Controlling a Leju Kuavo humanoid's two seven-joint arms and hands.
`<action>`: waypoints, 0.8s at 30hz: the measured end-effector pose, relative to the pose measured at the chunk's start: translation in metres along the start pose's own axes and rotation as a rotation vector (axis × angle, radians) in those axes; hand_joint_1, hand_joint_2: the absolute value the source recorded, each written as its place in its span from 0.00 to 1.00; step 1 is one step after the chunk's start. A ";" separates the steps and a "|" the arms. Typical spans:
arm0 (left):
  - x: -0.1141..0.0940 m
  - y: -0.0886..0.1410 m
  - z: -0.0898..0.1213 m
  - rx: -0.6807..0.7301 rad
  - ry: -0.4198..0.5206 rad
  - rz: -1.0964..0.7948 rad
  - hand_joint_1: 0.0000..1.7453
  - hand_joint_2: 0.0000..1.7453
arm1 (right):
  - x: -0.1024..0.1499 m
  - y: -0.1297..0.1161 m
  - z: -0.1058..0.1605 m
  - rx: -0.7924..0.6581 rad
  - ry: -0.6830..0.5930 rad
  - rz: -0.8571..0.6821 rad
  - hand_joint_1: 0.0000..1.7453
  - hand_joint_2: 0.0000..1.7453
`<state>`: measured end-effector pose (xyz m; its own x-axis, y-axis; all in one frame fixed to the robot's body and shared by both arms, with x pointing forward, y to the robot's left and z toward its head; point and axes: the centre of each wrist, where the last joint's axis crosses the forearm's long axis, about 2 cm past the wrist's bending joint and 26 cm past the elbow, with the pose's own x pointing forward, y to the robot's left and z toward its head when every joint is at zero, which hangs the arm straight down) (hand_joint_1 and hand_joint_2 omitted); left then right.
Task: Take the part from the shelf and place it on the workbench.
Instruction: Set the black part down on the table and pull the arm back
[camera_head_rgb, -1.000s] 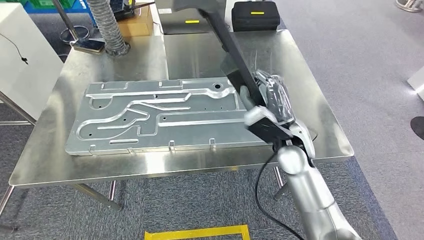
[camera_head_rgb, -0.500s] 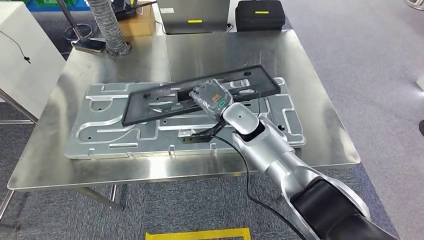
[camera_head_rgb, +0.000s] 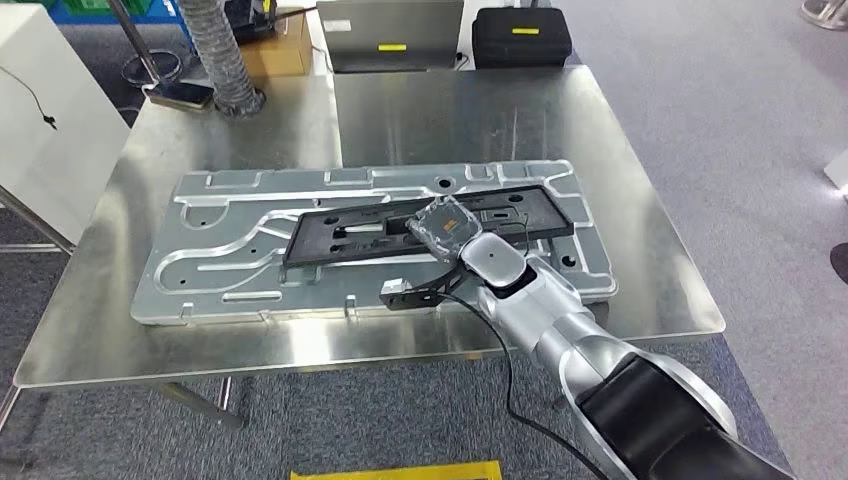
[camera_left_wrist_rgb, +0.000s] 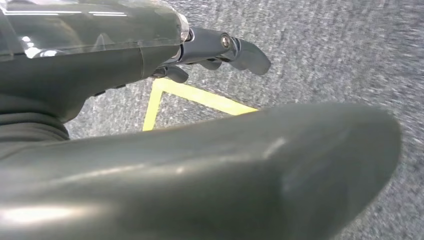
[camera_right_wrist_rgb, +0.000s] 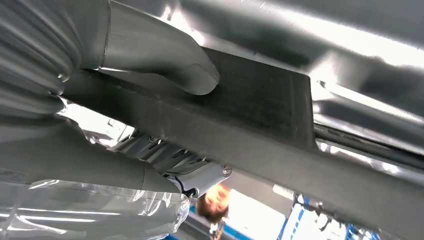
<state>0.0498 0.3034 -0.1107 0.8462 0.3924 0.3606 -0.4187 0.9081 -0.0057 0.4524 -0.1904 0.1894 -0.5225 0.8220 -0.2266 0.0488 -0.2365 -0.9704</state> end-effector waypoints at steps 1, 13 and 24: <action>0.000 0.001 0.000 -0.001 -0.002 -0.002 0.00 0.00 | -0.002 0.003 0.002 0.005 0.011 -0.007 0.86 1.00; 0.000 0.000 0.000 -0.007 -0.070 -0.070 0.00 1.00 | -0.020 0.030 0.021 -0.036 0.058 -0.087 0.00 0.00; 0.001 0.003 0.000 0.029 -0.082 -0.111 0.00 0.00 | -0.014 0.041 0.026 -0.233 -0.085 -0.489 0.00 0.00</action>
<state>0.0493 0.3069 -0.1106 0.8586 0.2754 0.4323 -0.3344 0.9402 0.0654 0.4391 -0.2251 0.1553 -0.5982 0.7603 0.2533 -0.0344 0.2915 -0.9560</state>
